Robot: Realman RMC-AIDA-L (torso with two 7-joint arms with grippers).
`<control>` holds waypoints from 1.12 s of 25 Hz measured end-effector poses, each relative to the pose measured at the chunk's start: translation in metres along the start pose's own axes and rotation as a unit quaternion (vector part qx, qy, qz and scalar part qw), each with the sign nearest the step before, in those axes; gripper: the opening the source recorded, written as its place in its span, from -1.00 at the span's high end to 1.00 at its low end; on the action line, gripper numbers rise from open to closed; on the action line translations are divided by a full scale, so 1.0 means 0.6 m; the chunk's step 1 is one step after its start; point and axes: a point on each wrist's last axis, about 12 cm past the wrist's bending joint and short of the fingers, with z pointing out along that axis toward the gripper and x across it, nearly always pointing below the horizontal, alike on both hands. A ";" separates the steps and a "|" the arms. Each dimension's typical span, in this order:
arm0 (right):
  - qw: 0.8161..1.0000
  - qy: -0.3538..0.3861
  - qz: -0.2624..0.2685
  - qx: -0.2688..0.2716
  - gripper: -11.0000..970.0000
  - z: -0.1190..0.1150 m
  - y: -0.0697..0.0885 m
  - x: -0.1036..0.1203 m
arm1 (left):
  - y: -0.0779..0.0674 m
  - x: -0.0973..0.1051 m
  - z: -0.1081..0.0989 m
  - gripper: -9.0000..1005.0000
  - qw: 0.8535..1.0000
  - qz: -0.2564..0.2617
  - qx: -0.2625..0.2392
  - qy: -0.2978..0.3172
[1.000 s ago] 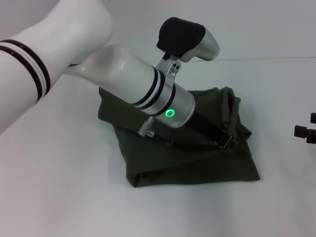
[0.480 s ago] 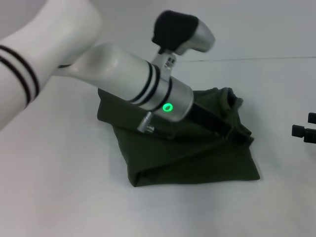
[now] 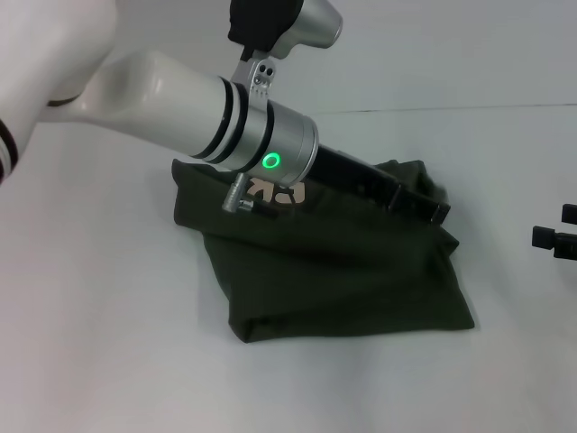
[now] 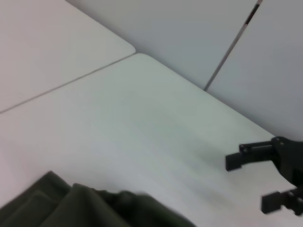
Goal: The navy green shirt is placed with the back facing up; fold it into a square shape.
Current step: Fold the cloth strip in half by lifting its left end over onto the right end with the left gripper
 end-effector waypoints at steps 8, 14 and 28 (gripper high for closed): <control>1.000 -0.001 -0.002 0.002 -0.91 0.003 -0.002 -0.005 | -0.033 0.011 0.006 -0.84 0.997 0.015 0.061 0.050; 1.000 -0.004 -0.006 0.002 -0.91 0.008 -0.002 -0.011 | 0.043 0.002 -0.067 -0.84 0.994 -0.064 -0.003 -0.094; 1.000 0.010 -0.026 -0.010 -0.91 0.043 0.007 -0.024 | 0.201 0.166 -0.194 -0.84 0.910 -0.314 -0.157 -0.222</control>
